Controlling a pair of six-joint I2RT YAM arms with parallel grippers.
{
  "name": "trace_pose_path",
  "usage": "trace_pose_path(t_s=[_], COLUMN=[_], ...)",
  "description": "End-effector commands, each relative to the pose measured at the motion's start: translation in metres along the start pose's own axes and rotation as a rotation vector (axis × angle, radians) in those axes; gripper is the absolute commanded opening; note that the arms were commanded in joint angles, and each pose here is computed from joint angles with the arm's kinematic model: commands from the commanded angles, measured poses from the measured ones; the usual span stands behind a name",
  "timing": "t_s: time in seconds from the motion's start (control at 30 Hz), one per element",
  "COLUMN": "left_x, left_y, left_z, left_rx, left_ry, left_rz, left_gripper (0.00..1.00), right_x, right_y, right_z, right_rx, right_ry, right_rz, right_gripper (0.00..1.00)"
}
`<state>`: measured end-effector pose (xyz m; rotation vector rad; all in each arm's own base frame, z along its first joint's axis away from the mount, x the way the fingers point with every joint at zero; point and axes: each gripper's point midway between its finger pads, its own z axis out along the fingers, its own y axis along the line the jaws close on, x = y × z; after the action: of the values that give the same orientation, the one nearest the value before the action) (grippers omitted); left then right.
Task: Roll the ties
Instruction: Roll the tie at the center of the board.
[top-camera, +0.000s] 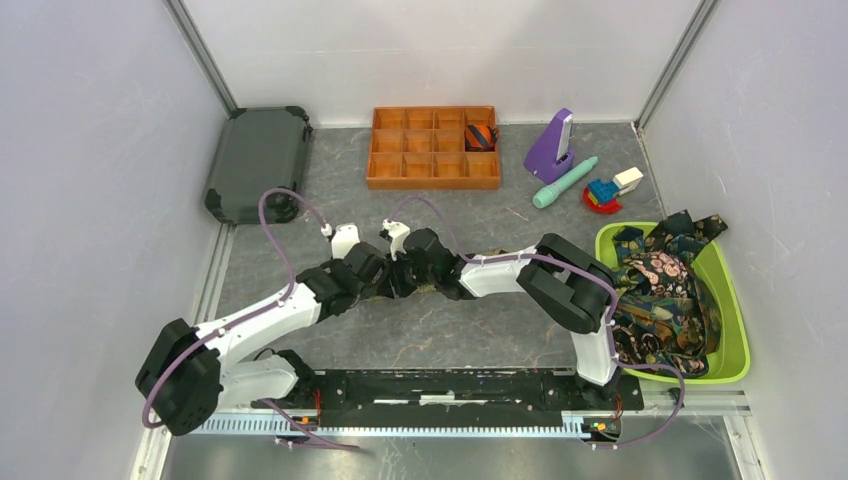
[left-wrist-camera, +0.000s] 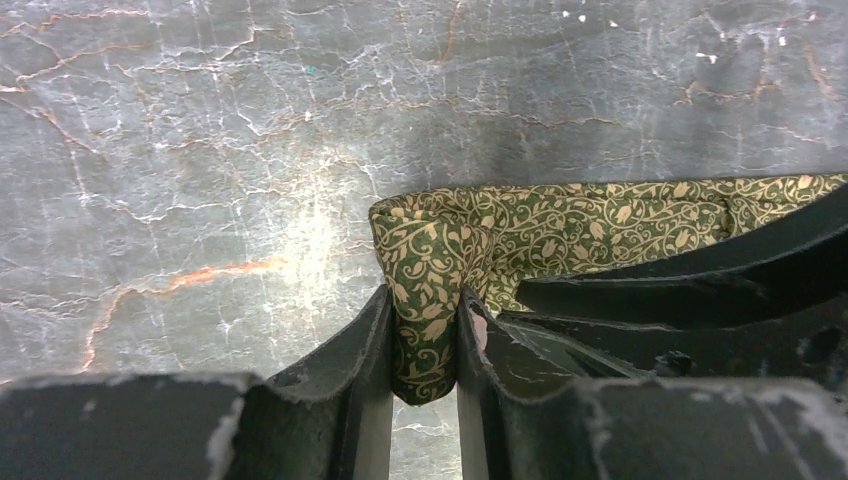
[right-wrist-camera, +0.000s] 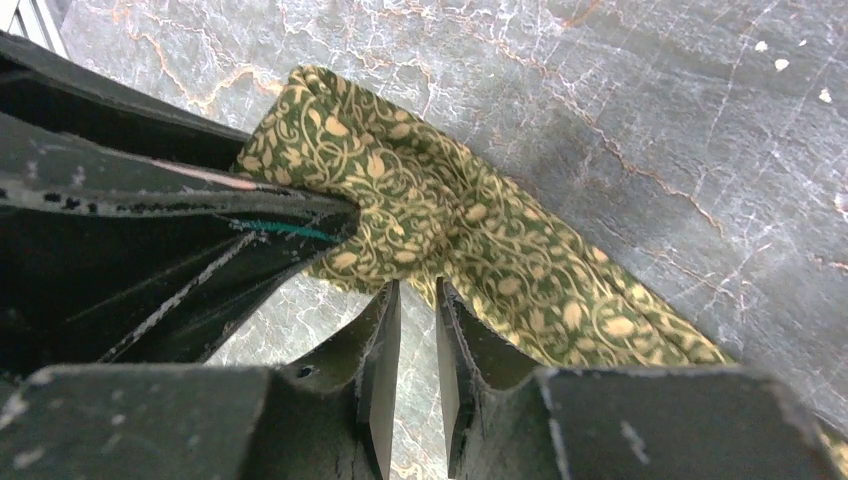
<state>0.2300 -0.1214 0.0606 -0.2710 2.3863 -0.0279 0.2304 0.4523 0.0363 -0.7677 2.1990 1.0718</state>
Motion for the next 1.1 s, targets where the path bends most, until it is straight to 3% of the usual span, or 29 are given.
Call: trace_pose_path(t_s=[0.0, 0.67, 1.07], left_x=[-0.016, -0.019, -0.009], left_y=[0.012, 0.016, -0.006], left_z=[-0.002, 0.007, 0.017], left_rx=[-0.107, -0.335, -0.434], left_ry=[-0.06, -0.084, -0.078], left_rz=[0.064, 0.249, 0.377], left_gripper=[0.08, 0.05, 0.02], right_x=[-0.024, -0.031, -0.035], right_y=[-0.001, -0.037, -0.046], right_z=[-0.016, -0.091, -0.116], right_rx=[0.008, 0.113, 0.145], right_ry=[-0.077, -0.155, -0.185], right_rz=[-0.026, 0.004, 0.002], right_gripper=[0.26, 0.26, 0.26])
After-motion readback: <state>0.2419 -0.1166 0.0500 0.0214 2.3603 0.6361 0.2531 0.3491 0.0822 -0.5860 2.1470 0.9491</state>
